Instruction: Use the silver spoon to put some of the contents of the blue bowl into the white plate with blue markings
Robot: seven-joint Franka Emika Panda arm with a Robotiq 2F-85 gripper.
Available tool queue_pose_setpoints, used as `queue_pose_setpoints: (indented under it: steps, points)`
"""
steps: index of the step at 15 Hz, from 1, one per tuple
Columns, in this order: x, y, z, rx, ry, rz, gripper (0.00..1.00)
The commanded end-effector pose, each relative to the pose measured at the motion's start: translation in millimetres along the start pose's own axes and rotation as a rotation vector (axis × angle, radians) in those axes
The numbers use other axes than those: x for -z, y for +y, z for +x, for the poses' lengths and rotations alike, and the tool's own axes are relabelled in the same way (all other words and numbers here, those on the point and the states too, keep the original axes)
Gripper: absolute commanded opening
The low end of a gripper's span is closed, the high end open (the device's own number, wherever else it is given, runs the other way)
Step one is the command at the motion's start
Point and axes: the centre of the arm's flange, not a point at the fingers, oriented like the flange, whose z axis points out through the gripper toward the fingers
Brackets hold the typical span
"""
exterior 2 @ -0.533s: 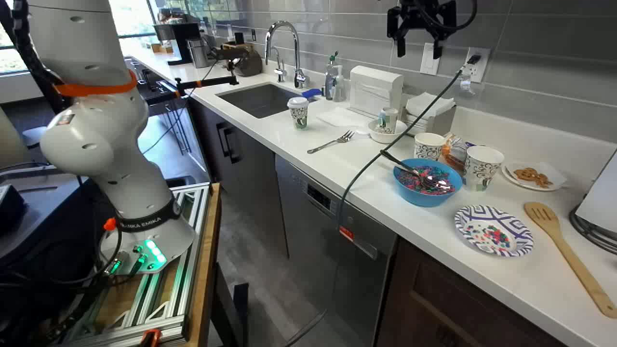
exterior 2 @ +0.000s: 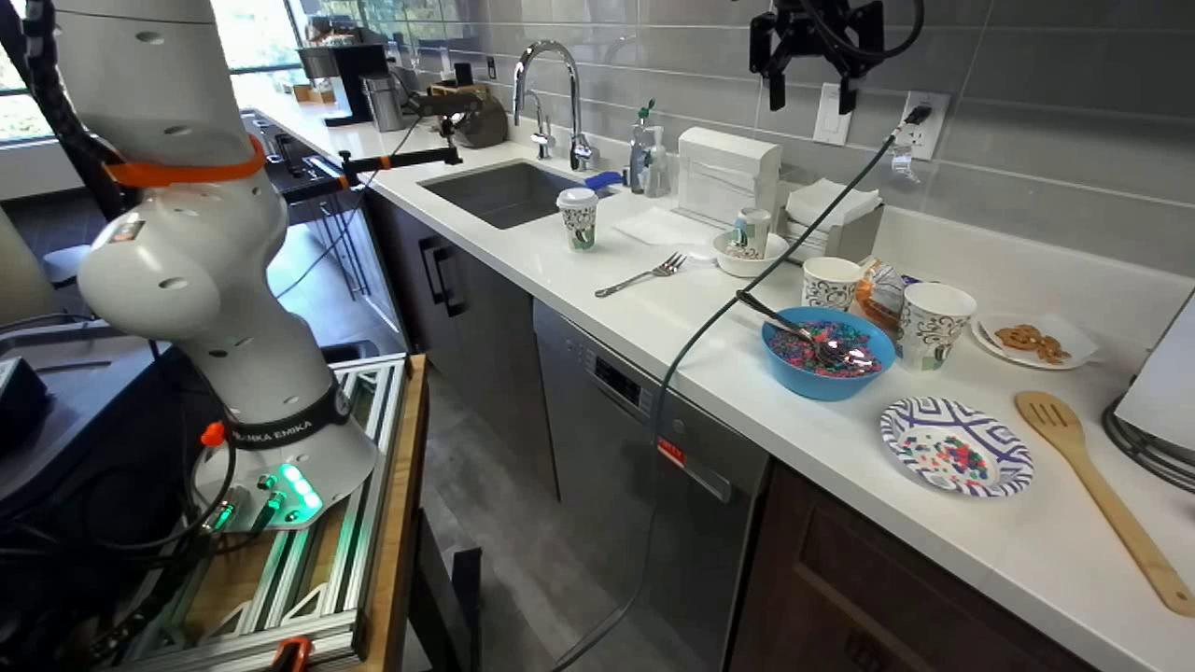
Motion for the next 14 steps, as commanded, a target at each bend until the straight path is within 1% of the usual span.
queue_pose_setpoints:
  steps: [1, 11, 12, 13, 14]
  points:
    - [0.0, 0.0, 0.0, 0.000, 0.000, 0.000, 1.00]
    - [0.0, 0.0, 0.0, 0.000, 0.000, 0.000, 1.00]
    - [-3.8, 0.9, 2.2, -0.056, 0.018, 0.003, 1.00]
    - [-8.1, 2.8, 0.9, -0.128, -0.008, 0.021, 1.00]
    - [-12.7, 5.9, -0.6, -0.192, -0.019, 0.020, 1.00]
